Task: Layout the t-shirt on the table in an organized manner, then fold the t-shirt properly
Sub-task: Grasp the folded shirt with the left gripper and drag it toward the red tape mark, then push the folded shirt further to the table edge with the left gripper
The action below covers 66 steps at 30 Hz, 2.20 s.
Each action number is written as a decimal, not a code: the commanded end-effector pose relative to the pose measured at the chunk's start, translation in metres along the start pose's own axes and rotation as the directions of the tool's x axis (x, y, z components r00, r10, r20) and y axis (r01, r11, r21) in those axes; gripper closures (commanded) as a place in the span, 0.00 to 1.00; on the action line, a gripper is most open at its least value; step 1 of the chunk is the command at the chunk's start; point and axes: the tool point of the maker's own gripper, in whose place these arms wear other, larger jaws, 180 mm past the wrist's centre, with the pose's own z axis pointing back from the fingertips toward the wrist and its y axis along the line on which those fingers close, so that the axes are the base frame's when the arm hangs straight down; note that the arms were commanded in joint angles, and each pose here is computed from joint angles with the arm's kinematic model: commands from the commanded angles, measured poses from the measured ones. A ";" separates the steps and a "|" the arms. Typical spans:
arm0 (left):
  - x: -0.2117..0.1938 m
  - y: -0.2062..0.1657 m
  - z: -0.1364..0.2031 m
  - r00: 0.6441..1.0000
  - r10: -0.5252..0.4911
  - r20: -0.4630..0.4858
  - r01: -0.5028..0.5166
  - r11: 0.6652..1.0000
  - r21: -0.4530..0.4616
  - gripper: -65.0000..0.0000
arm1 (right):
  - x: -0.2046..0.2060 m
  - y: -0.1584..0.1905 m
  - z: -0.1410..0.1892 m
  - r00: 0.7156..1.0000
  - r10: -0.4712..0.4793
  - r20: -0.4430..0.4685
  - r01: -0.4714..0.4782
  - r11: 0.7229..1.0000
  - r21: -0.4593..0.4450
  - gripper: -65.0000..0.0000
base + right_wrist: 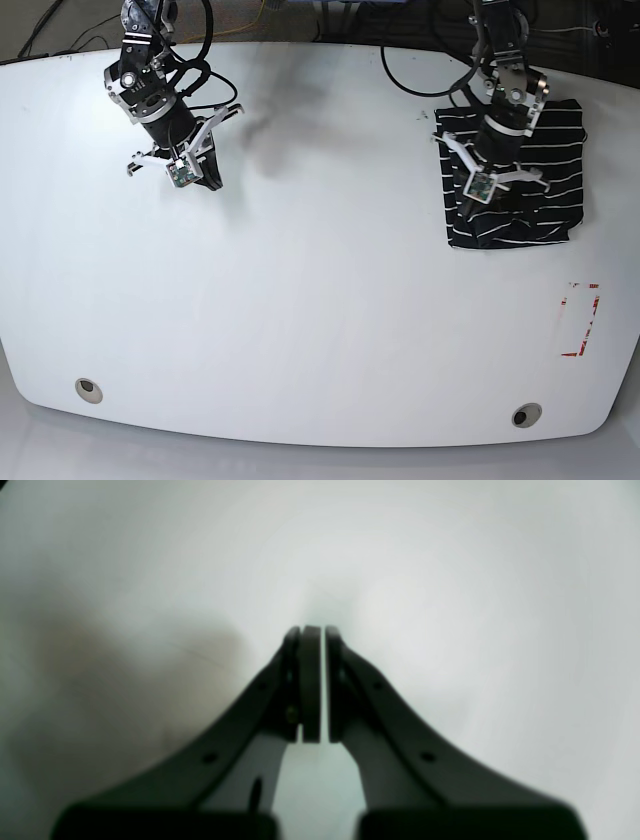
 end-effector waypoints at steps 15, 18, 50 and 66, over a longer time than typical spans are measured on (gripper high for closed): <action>0.017 -0.011 -0.027 0.996 0.092 0.009 -0.092 0.994 0.056 0.96 | 0.021 -0.008 0.001 0.998 0.021 0.065 -0.020 1.000 -0.016 0.97; 0.000 -0.016 -0.030 0.995 0.081 -0.050 -0.079 0.996 0.051 0.96 | 0.021 -0.007 0.001 0.998 0.018 0.067 -0.017 1.000 -0.015 0.97; -0.111 0.059 0.013 0.943 -0.009 -0.333 0.032 0.997 0.064 0.96 | 0.021 -0.007 0.001 0.998 0.018 0.068 -0.017 1.000 -0.013 0.97; -0.108 0.128 0.028 0.943 -0.019 -0.333 0.079 0.983 0.167 0.96 | 0.021 -0.006 0.001 0.998 0.017 0.067 -0.017 1.000 -0.011 0.97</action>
